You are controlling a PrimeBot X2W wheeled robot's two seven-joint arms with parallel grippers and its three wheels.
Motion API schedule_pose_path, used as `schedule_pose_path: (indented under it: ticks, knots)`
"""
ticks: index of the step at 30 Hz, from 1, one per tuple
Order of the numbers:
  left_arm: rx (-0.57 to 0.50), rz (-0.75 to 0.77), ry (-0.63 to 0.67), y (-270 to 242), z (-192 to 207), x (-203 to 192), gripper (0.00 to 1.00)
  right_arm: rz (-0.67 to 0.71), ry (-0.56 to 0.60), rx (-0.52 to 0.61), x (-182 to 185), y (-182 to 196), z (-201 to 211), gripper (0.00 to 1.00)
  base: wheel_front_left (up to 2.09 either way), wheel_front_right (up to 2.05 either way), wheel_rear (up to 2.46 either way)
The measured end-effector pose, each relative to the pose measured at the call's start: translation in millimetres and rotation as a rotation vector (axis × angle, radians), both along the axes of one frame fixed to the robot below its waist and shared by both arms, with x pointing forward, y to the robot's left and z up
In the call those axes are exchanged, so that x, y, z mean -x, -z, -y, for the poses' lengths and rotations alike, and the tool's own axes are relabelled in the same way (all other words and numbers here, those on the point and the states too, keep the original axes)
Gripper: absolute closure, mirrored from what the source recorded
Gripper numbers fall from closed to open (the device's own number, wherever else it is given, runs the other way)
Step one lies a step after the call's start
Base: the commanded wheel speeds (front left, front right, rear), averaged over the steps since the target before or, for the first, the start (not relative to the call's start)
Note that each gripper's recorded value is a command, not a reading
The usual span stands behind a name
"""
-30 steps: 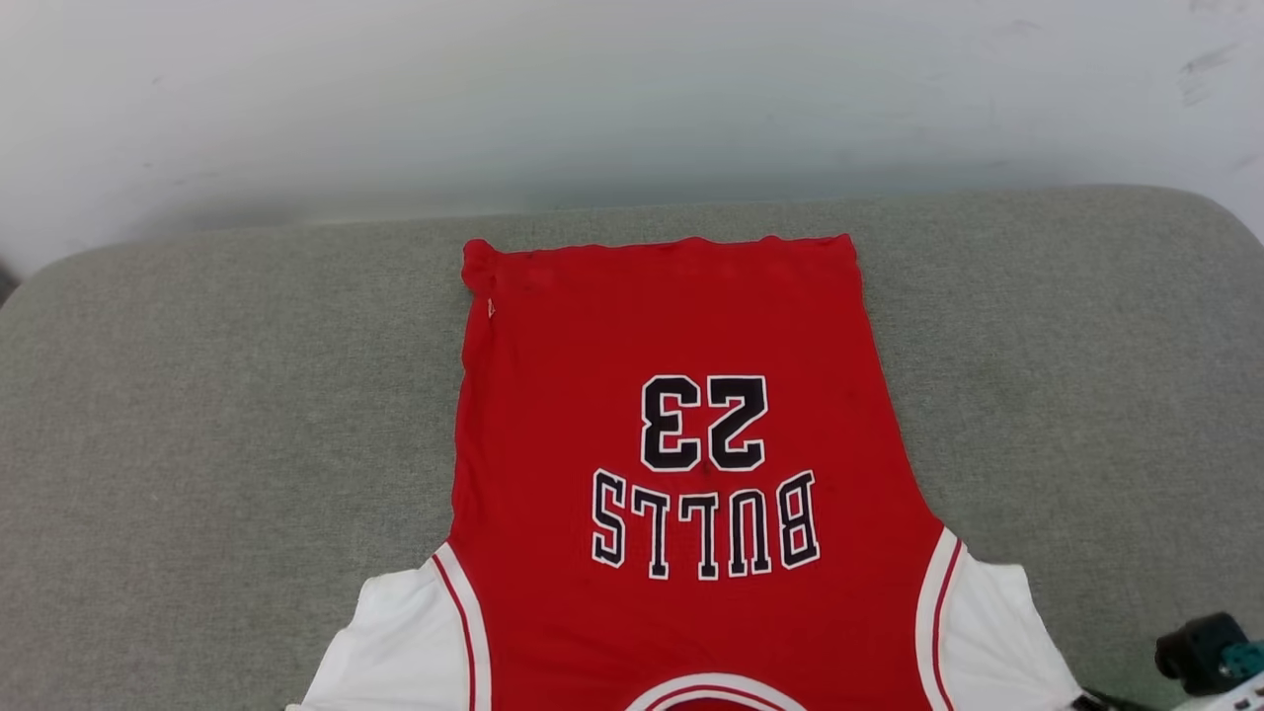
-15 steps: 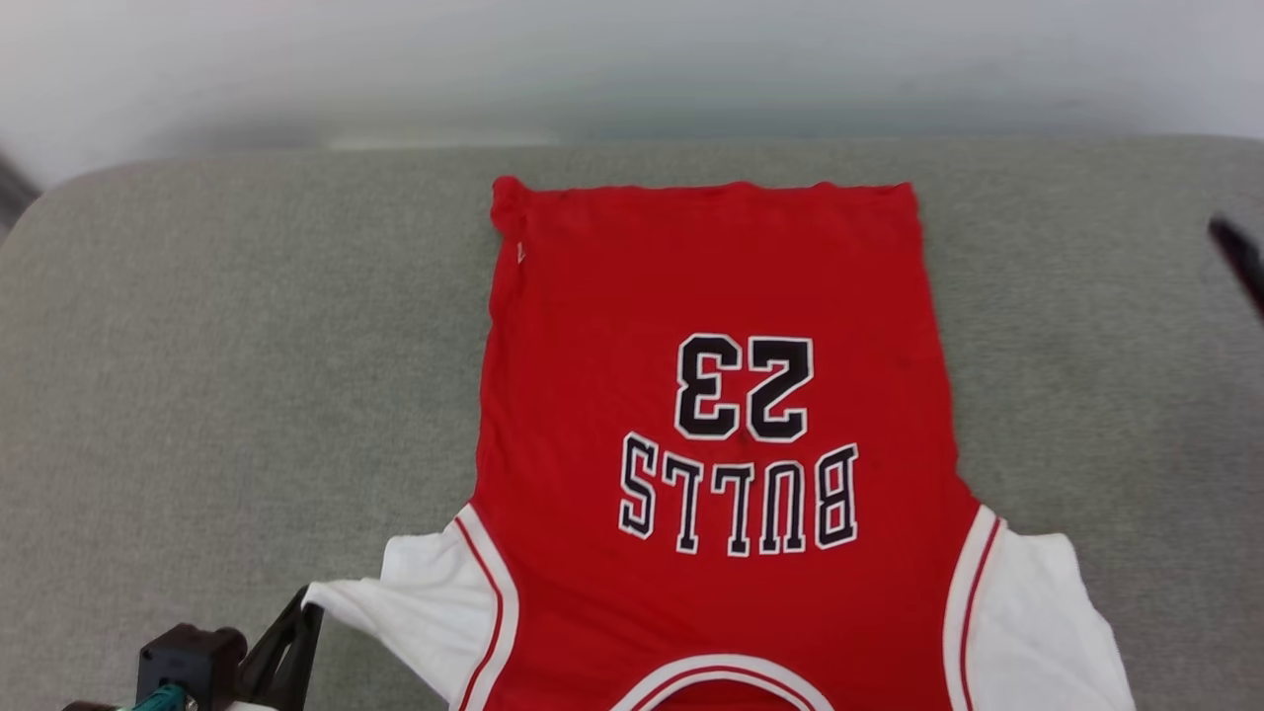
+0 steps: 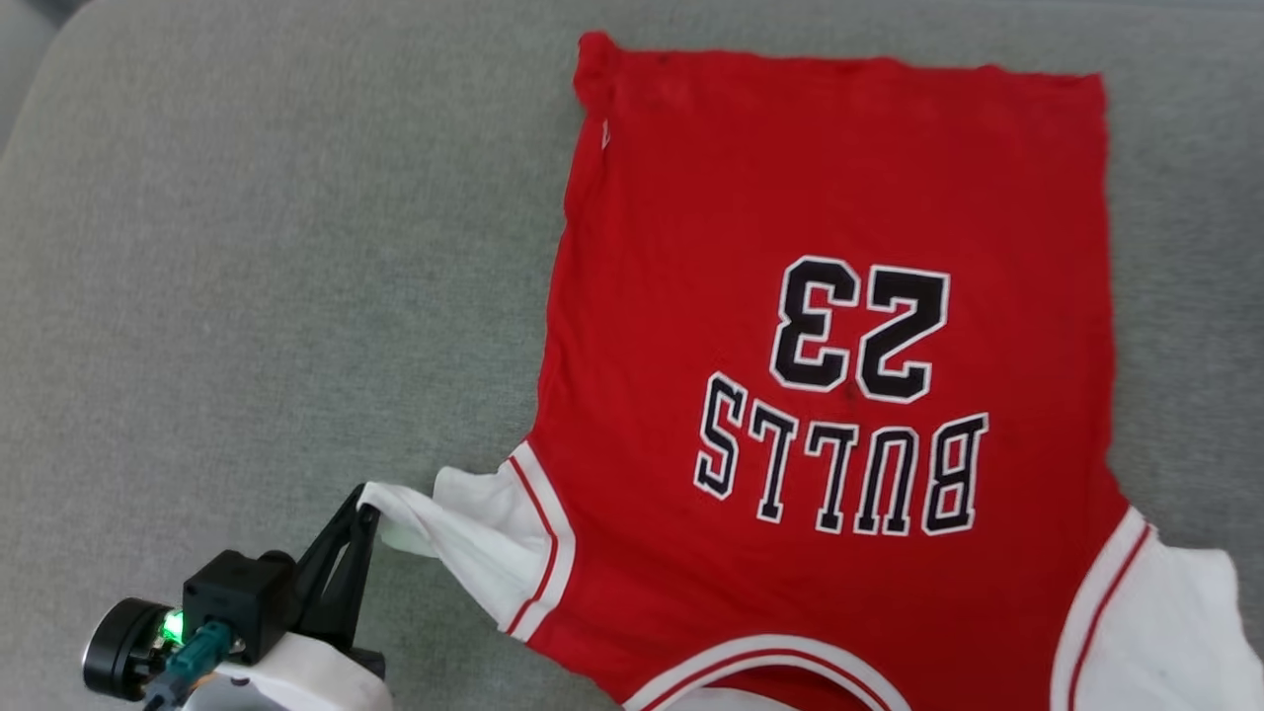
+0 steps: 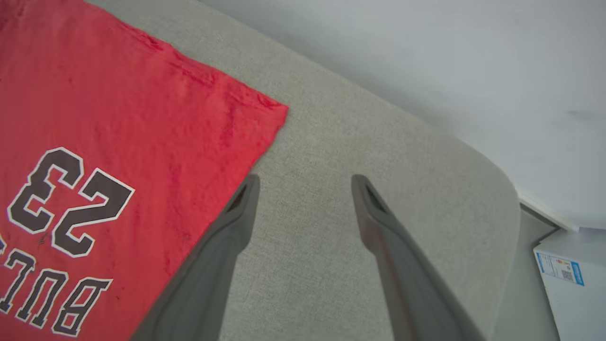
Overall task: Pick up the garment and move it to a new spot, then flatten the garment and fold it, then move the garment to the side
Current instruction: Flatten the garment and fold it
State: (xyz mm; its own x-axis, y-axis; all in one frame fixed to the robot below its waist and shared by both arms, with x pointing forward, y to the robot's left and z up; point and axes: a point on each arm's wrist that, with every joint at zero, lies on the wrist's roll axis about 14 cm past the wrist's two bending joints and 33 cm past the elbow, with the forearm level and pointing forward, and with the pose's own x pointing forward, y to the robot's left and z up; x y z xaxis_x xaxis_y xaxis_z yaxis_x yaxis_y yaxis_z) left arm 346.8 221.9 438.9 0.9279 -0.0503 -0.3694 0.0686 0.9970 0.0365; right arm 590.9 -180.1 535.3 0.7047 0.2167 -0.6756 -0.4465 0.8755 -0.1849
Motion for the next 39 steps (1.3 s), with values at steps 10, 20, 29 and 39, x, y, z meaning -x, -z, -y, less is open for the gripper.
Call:
schedule_pose_path:
  ticks: [10, 20, 29, 39]
  knots:
    - [-0.004, -0.032, -0.018, 21.4, -0.7, -13.7, 1.0, -0.366, 0.112, 0.046, -39.6, 78.4, -5.3, 0.0, 0.0, 0.0, 0.0]
    - [-0.021, -0.066, -0.059, 39.5, -7.3, -19.0, 1.0, -0.533, 0.083, 0.037, -45.1, 176.9, -45.2, 0.0, 0.0, 0.0, 0.0]
    - [-0.038, -0.047, -0.069, 38.0, -10.5, -19.0, 1.0, -0.488, 0.034, 0.042, -39.5, 182.7, -49.4, 1.0, 0.0, 0.0, 0.0]
    - [-0.05, 0.033, -0.096, 9.5, -18.4, -8.9, 1.0, -0.315, -0.051, 0.054, -21.7, 107.1, -45.2, 1.0, 0.0, 0.0, 0.0]
